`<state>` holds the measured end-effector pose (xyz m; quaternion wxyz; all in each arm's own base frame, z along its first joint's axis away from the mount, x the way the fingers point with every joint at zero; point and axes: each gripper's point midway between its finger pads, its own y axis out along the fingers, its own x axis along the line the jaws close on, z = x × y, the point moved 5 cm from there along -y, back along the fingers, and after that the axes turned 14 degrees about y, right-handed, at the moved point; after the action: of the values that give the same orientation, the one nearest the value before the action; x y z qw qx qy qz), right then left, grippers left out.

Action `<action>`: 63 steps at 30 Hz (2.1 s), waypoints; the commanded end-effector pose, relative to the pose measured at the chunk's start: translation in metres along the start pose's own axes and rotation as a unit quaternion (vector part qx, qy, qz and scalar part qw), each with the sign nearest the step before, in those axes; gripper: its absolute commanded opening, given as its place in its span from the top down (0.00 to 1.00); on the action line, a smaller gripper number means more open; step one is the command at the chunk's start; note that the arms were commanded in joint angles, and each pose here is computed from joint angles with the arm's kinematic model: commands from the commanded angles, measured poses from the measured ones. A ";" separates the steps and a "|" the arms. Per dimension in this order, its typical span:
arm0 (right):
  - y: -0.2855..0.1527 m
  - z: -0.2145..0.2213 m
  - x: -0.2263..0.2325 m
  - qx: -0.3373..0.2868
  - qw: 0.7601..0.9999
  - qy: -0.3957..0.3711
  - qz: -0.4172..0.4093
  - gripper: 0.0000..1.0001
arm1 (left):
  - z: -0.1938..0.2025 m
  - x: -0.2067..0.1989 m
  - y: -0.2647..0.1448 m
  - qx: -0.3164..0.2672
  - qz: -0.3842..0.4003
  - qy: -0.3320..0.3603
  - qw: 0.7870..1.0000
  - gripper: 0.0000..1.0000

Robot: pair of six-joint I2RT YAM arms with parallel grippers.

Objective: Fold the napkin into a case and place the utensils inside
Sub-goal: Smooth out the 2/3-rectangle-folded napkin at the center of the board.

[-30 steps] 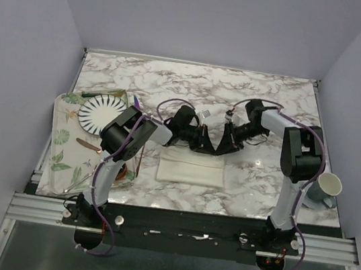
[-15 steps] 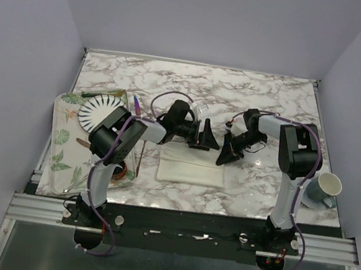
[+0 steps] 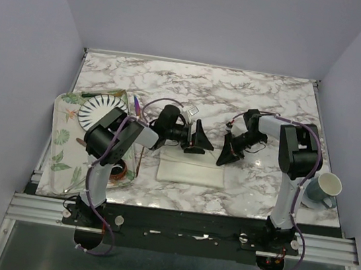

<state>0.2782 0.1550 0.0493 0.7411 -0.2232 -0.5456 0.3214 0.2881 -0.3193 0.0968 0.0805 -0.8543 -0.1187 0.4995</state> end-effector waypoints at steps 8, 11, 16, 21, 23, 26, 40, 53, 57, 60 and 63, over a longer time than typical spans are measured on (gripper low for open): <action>0.007 -0.003 -0.043 -0.019 0.992 -0.008 0.127 0.86 | 0.026 0.057 -0.039 0.003 0.000 -0.068 0.998 0.01; 0.006 -0.004 -0.044 -0.020 0.991 -0.006 0.129 0.86 | 0.023 0.058 -0.050 -0.007 0.004 -0.071 0.997 0.01; 0.006 -0.003 -0.044 -0.019 0.991 -0.005 0.131 0.86 | 0.025 0.066 -0.071 -0.005 -0.014 -0.067 0.998 0.01; 0.006 -0.003 -0.044 -0.018 0.991 -0.005 0.130 0.86 | 0.028 0.075 -0.088 0.000 -0.032 -0.076 0.997 0.01; 0.007 -0.003 -0.044 -0.017 0.991 -0.004 0.130 0.86 | 0.026 0.074 -0.091 0.001 -0.032 -0.062 0.998 0.01; 0.007 -0.004 -0.044 -0.016 0.991 -0.004 0.130 0.87 | 0.020 0.067 -0.093 -0.002 -0.029 -0.055 0.998 0.01; 0.007 -0.005 -0.045 -0.015 0.991 -0.002 0.132 0.90 | -0.034 -0.010 -0.005 -0.019 0.019 0.036 0.999 0.98; 0.008 -0.006 -0.044 -0.015 0.991 0.011 0.132 0.89 | 0.004 0.021 0.040 0.005 -0.023 -0.045 0.999 1.00; 0.004 -0.005 -0.036 -0.019 0.993 0.003 0.119 0.85 | 0.014 0.046 0.044 0.021 -0.075 -0.058 0.995 1.00; -0.002 -0.002 -0.019 -0.019 0.996 -0.009 0.082 0.78 | 0.026 0.064 0.045 0.045 -0.106 -0.071 0.991 1.00; -0.020 0.003 0.013 -0.028 0.998 -0.047 0.022 0.69 | 0.035 0.074 0.043 0.062 -0.123 -0.079 0.987 1.00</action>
<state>0.2722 0.1536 0.0540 0.7420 -0.2388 -0.5272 0.3383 0.3017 -0.3513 0.0488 0.1223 -0.8138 -0.1471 0.5488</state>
